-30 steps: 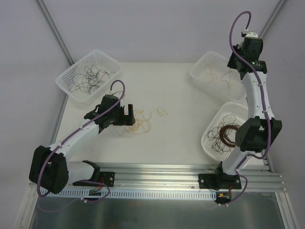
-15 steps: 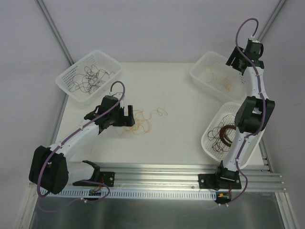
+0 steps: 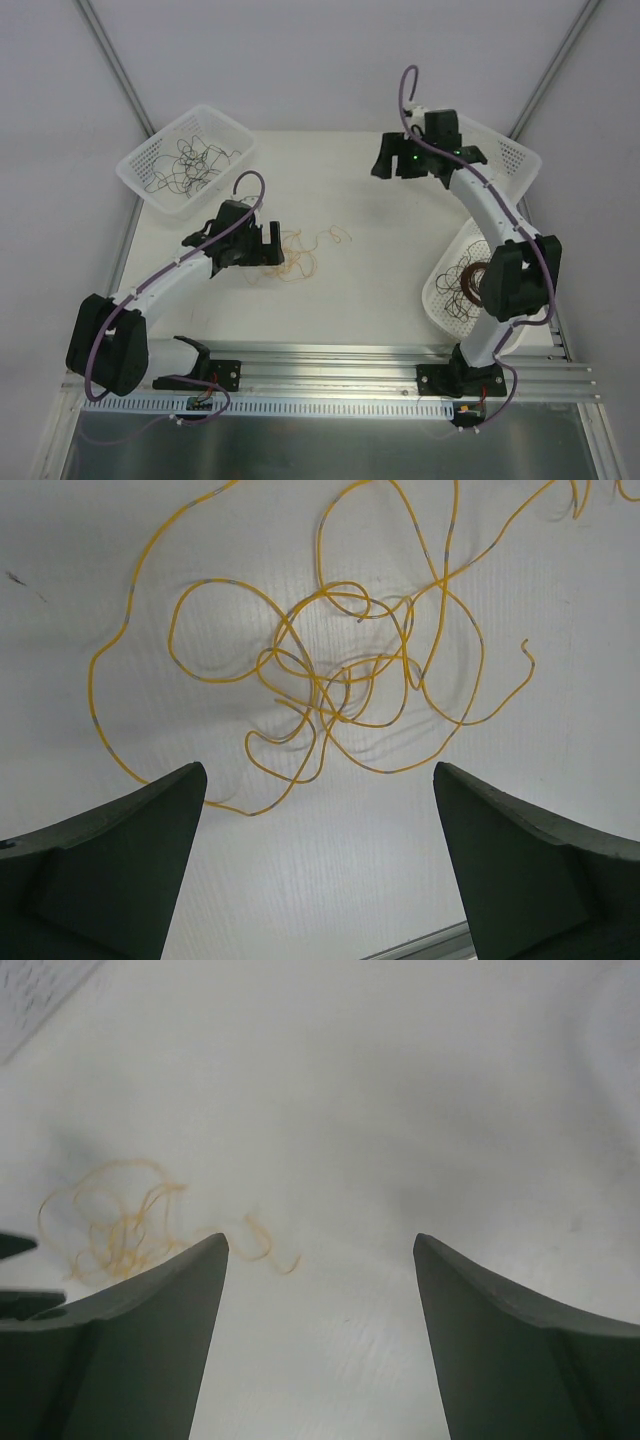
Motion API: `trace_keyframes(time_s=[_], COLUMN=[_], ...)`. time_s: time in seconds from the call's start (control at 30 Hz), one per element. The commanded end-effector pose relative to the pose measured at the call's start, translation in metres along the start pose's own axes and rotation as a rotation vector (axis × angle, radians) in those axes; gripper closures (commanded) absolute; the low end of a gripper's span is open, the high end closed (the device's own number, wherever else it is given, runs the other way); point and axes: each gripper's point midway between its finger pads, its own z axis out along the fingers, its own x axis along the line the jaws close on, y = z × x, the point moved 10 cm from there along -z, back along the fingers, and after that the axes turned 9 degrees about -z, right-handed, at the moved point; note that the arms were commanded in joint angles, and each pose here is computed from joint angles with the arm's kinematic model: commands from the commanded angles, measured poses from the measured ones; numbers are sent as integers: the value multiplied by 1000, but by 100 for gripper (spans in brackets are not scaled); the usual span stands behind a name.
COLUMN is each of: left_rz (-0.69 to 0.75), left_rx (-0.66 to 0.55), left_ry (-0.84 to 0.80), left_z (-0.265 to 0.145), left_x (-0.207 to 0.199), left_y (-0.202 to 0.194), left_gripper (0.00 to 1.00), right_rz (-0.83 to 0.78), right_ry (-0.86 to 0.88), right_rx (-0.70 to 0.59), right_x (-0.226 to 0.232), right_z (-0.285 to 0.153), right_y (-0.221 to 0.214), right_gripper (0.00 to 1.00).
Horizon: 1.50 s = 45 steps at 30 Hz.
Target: Untangle the cables
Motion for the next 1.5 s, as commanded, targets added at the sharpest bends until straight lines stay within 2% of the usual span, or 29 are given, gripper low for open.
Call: trace_keyframes(time_s=[0.0,0.1,0.23,0.33,0.43,0.57,0.6,0.67,0.7,0.8,0.83,1.0,1.13,1.23,1.27,1.33,1.37,1.43,1.47], left_rz=[-24,-47,-76,-84,-86,-88,-85,-79,-78,-72,-66,-34,-9,8,15,24,29,40,43], left_rx=[-27,-3,10,32,58,110,116,123,124,121,119,58,5,-41,-62,-88,-107,-145,-157], left_ry=[-33,-55,-81,-81,-77,-93,-100,-101,-104,-116,-113,-108,-107,-101,-105,-97,-99,-84,-77], left_z=[-3,1,8,20,33,50,51,55,56,54,53,40,26,13,7,0,-6,-17,-21], left_x=[-12,-18,-29,-34,-38,-45,-47,-49,-49,-51,-50,-50,-51,-51,-52,-51,-51,-49,-47], left_y=[12,16,28,35,40,42,43,45,45,46,46,51,57,63,66,72,75,82,85], left_gripper=[2,3,7,10,17,31,42,55,69,90,100,100,100,100,100,100,100,100,100], right_rz=[-65,-95,7,70,134,173,180,187,202,212,212,215,200,201,197,189,178,173,167], right_ry=[180,250,316,348,382,436,447,461,461,486,493,497,506,509,508,503,498,479,474], right_rx=[109,183,219,210,220,235,239,249,267,279,289,348,385,409,410,419,420,422,417], right_x=[53,90,128,139,151,172,176,183,185,192,194,197,200,198,197,196,195,192,191], right_z=[-1,11,17,22,28,38,40,46,47,57,60,77,85,88,88,88,88,87,86], right_y=[-33,-66,-97,-112,-123,-131,-133,-140,-143,-150,-153,-168,-179,-186,-187,-189,-190,-190,-190], right_gripper=[21,21,21,21,21,21,21,21,21,21,22,23,28,40,50,61,71,79,88])
